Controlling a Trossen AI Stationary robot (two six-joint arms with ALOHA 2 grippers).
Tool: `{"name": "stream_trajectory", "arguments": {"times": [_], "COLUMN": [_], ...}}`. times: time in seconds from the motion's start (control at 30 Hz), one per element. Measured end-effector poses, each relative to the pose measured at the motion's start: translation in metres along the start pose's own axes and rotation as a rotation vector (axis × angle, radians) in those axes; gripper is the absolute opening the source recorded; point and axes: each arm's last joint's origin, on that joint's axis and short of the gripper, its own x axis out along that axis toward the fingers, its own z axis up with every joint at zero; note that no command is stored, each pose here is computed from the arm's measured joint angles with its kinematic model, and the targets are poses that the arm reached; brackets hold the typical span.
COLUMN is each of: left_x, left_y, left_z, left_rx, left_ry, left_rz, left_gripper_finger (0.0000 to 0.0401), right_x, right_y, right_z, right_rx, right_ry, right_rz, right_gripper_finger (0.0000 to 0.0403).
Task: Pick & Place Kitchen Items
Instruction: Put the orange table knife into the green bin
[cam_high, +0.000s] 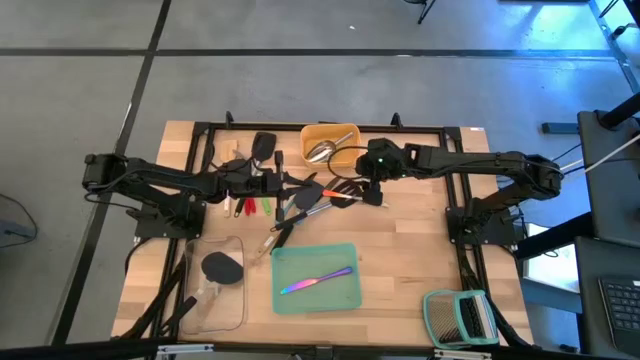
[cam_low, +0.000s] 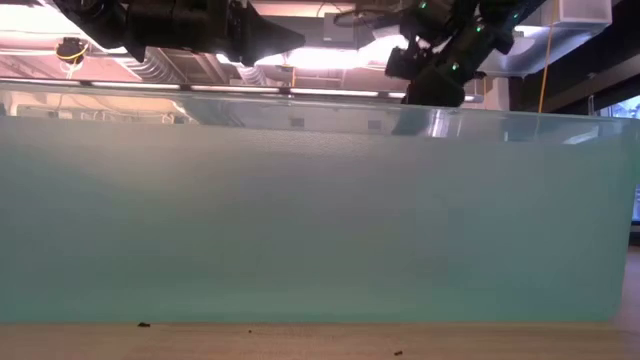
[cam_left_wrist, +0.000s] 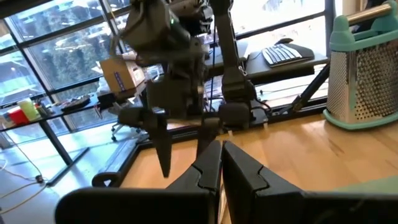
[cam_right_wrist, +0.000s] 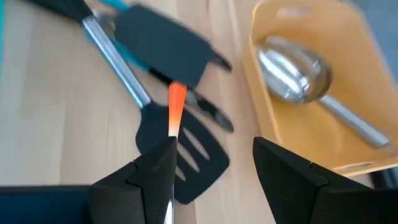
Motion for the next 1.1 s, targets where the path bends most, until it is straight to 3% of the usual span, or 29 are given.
{"name": "stream_trajectory", "arguments": {"times": [0.2, 0.4, 0.67, 1.1], "left_x": [0.000, 0.000, 0.000, 0.000], "left_y": [0.000, 0.000, 0.000, 0.000], "left_z": [0.000, 0.000, 0.000, -0.001], "left_rx": [0.025, 0.026, 0.026, 0.020], "left_ry": [-0.001, -0.001, 0.005, 0.013], "left_rz": [0.000, 0.000, 0.000, 0.017], "left_gripper_finger": [0.0008, 0.0008, 0.0008, 0.0008], "right_x": [0.025, 0.038, 0.056, 0.058], "right_y": [0.000, 0.000, 0.005, 0.010], "right_z": [-0.004, -0.007, -0.014, -0.019], "right_rx": [-0.045, -0.016, -0.001, 0.101], "right_ry": [0.060, 0.092, 0.132, 0.189], "right_rz": [-0.049, -0.076, 0.052, 0.089], "right_gripper_finger": [0.0216, 0.0216, 0.0216, 0.0216]}}
